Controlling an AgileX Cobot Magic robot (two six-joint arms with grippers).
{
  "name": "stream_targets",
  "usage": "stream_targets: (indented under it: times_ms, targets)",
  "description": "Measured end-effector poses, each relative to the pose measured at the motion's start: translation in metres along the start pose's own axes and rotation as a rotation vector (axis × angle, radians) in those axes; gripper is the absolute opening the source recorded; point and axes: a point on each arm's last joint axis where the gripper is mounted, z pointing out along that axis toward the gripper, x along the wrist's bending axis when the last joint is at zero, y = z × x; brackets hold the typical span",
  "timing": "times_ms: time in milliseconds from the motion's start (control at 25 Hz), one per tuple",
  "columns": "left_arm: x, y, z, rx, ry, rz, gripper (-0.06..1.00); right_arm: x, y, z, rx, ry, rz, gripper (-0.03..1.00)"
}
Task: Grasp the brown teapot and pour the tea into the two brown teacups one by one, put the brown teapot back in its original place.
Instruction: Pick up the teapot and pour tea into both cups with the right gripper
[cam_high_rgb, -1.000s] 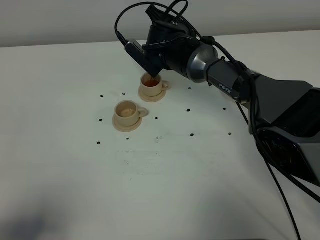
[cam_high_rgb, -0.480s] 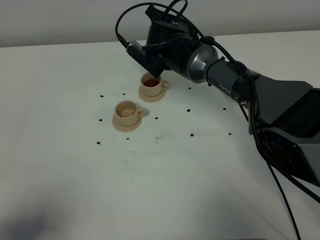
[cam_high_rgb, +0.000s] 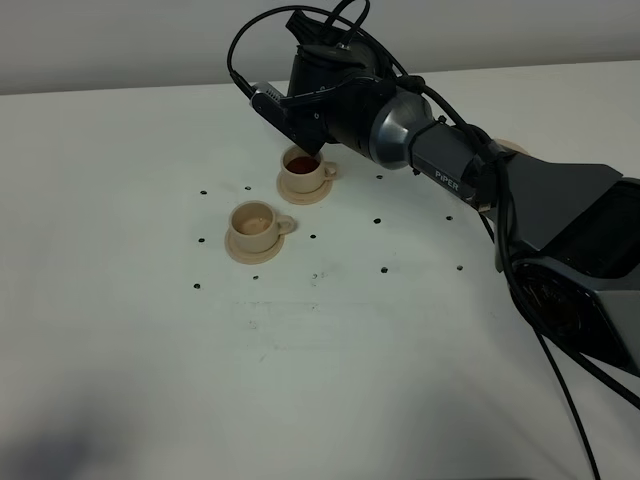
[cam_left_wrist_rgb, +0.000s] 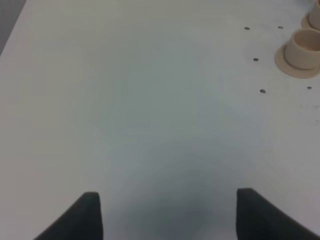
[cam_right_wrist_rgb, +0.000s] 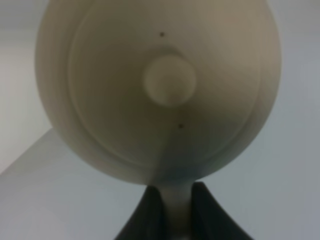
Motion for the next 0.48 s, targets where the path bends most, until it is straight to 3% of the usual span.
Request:
stream_targets:
  times_ms: [480]
  targets:
    - [0.0, 0.0, 0.0, 0.0, 0.0, 0.0, 0.59, -0.0007, 0.001, 0.0, -0.011, -0.008, 0.005, 0.09]
